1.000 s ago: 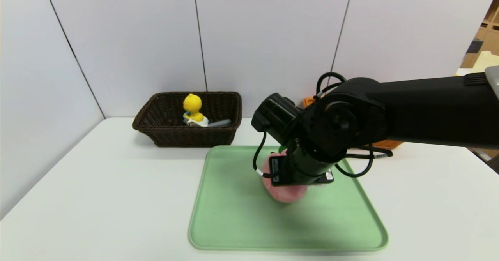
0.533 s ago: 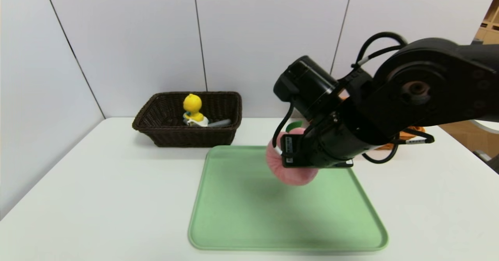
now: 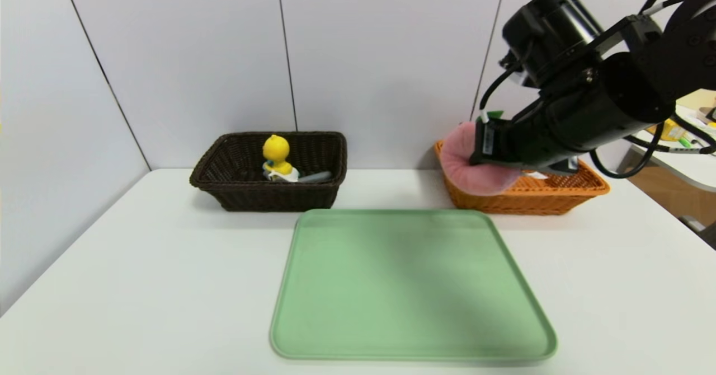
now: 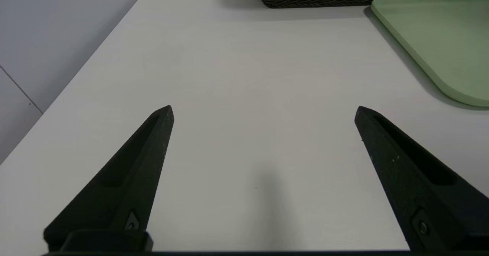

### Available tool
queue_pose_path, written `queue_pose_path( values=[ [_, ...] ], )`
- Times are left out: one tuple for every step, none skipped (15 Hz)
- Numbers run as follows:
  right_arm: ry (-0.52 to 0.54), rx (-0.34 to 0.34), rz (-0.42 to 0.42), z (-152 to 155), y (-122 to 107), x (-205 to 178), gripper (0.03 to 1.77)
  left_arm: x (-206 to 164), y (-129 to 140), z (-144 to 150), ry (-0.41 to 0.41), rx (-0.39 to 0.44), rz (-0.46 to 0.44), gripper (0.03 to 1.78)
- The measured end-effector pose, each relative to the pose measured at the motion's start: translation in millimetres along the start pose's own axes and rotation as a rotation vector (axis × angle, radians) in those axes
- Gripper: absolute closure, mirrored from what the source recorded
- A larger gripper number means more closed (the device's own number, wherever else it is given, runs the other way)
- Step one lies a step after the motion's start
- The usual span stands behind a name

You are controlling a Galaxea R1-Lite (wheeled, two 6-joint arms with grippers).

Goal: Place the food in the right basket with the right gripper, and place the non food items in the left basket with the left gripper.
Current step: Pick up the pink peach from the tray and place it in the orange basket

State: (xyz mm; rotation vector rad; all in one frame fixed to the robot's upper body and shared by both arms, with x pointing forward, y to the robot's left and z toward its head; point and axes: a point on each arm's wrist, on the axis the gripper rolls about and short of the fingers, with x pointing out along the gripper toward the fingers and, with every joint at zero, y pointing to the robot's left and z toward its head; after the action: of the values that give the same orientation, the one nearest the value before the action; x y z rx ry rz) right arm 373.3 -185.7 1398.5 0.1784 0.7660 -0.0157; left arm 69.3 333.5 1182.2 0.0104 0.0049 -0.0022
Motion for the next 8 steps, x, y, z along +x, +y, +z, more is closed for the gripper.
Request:
queue_pose_path(
  values=[
    [-0.033,0.021,-0.019,13.8,-11.6,2.7,1.1,0.0,0.0,0.0,0.0,0.001,0.0,0.12],
    [-0.068,0.039,-0.033,27.0,-21.8,6.4,1.1,0.0,0.0,0.0,0.0,0.001,0.0,0.12],
    [-0.109,0.058,-0.048,39.7,-32.2,12.3,1.1,0.0,0.0,0.0,0.0,0.0,0.0,0.12],
    [-0.147,0.069,-0.062,50.2,-41.4,20.7,1.1,0.0,0.0,0.0,0.0,0.0,0.0,0.12],
    [-0.182,0.077,-0.078,59.3,-49.9,30.9,1.1,0.0,0.0,0.0,0.0,0.001,0.0,0.12],
    [-0.209,0.083,-0.095,66.5,-57.8,42.9,1.1,0.0,0.0,0.0,0.0,0.0,0.0,0.12],
    [-0.219,0.087,-0.111,70.7,-64.0,55.3,1.1,0.0,0.0,0.0,0.0,0.0,0.001,0.12],
    [-0.215,0.089,-0.131,73.1,-70.8,68.4,1.1,0.0,0.0,0.0,0.0,0.0,0.0,0.12]
  ],
)
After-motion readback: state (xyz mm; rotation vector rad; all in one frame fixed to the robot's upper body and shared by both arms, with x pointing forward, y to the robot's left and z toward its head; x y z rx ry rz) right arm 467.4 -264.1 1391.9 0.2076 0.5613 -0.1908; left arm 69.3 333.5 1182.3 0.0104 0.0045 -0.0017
